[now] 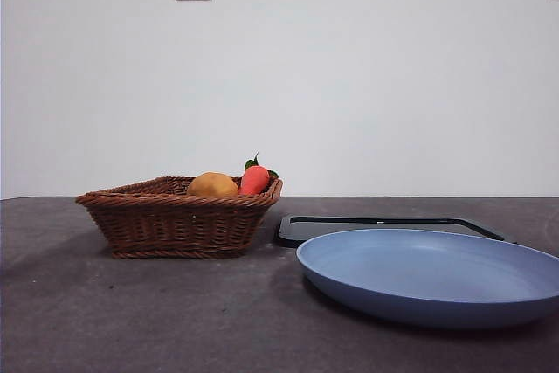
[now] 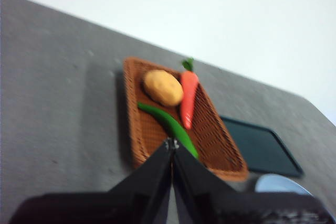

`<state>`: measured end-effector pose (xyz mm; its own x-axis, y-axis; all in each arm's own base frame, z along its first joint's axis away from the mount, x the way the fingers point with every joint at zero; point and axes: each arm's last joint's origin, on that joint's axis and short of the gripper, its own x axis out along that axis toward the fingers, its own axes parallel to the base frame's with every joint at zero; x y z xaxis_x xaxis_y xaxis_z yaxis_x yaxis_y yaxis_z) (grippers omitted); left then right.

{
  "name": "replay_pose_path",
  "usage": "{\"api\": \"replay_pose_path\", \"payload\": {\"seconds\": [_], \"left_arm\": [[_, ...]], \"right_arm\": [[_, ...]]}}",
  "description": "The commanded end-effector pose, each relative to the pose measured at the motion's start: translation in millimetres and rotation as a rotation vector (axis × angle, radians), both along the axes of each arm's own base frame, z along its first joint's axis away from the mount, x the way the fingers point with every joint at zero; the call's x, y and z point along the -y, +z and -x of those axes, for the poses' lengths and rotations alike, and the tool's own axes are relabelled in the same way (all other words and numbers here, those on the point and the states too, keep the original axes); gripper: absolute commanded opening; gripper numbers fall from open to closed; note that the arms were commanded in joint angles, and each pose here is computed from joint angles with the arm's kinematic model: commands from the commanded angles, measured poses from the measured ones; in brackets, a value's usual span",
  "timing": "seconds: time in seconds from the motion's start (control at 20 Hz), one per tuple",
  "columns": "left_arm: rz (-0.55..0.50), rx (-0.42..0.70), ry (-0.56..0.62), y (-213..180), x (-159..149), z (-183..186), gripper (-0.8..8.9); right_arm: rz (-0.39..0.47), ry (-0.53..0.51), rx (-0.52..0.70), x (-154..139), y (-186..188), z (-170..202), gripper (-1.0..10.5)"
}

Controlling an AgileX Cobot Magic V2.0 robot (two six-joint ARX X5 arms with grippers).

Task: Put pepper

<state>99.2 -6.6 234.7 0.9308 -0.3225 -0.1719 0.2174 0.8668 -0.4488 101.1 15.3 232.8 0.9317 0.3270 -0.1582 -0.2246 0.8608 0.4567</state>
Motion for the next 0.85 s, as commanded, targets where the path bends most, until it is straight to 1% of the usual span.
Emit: {"api": "replay_pose_path", "payload": {"seconds": [0.05,0.25,0.55,0.7,0.8,0.85], "left_arm": [[-0.06,-0.013,-0.073,17.2,1.2,-5.2,0.06],[-0.112,-0.08,-0.204,34.4,3.6,-14.4,0.06],[-0.176,-0.159,-0.38,48.7,6.7,-21.7,0.06],[-0.227,-0.214,-0.434,53.9,7.8,-20.8,0.06],[-0.237,-0.226,-0.46,55.8,8.9,-19.4,0.06],[-0.238,-0.221,-0.459,56.9,8.9,-19.4,0.06]], "right_arm": [[0.08,0.054,-0.031,-1.6,20.9,-5.8,0.1],[0.175,0.157,-0.154,-4.5,45.8,-17.6,0.1],[0.32,0.299,-0.323,-8.3,74.9,-32.5,0.1],[0.387,0.377,-0.403,-9.7,86.8,-35.7,0.1],[0.414,0.4,-0.427,-9.6,90.3,-34.9,0.1],[0.413,0.4,-0.426,-9.6,90.5,-34.8,0.1]]}}
